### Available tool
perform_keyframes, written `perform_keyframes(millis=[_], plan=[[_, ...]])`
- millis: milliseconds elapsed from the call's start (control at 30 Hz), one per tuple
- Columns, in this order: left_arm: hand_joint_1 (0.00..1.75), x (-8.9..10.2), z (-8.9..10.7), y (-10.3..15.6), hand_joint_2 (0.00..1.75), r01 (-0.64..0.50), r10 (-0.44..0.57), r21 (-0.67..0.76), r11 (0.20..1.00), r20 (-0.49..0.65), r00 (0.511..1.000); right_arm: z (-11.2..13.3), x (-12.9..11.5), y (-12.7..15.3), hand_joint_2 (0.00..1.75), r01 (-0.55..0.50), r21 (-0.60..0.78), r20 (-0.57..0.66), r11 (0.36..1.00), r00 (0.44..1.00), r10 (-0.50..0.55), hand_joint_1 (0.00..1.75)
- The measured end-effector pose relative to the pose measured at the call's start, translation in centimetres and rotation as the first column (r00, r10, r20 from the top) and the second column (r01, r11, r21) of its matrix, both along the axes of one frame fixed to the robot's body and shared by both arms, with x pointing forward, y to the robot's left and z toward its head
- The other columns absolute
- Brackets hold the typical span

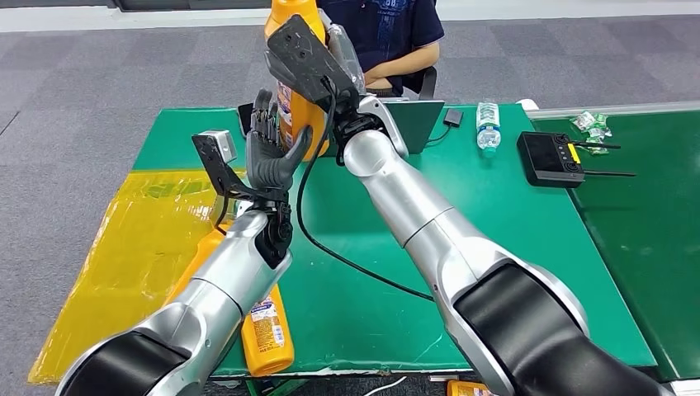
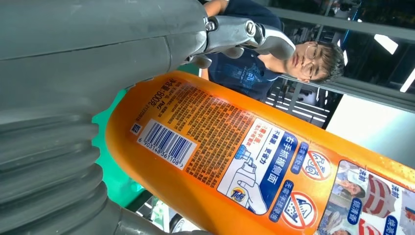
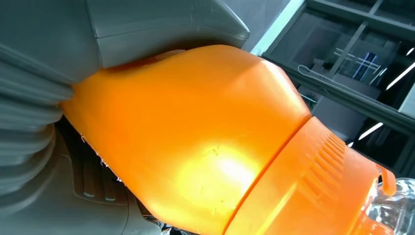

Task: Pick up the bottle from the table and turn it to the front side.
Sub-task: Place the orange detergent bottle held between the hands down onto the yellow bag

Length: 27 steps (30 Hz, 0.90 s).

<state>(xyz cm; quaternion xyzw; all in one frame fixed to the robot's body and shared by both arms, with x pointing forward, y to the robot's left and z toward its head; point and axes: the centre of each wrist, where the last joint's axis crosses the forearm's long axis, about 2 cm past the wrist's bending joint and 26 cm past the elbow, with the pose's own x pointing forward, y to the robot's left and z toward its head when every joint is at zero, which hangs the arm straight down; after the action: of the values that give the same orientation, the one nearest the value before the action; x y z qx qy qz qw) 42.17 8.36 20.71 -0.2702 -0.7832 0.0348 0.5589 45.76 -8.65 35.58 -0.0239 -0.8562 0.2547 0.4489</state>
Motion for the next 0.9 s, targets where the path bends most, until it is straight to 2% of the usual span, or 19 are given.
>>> perform_keyframes(millis=[400, 900], plan=[[0.00, 0.4, 0.7, -0.2, 1.75, 0.003, -0.003, -0.008, 1.000, -0.020, 1.000, 0.7, 0.0, 0.2, 1.75, -0.008, 0.064, -0.015, 0.998, 1.000, 0.009, 1.75], [0.00, 0.7, 0.9, 0.1, 1.75, 0.052, -0.053, -0.018, 0.998, -0.019, 0.998, 1.4, -0.2, 0.9, 1.75, -0.041, 0.057, -0.006, 0.998, 0.999, 0.041, 1.75]])
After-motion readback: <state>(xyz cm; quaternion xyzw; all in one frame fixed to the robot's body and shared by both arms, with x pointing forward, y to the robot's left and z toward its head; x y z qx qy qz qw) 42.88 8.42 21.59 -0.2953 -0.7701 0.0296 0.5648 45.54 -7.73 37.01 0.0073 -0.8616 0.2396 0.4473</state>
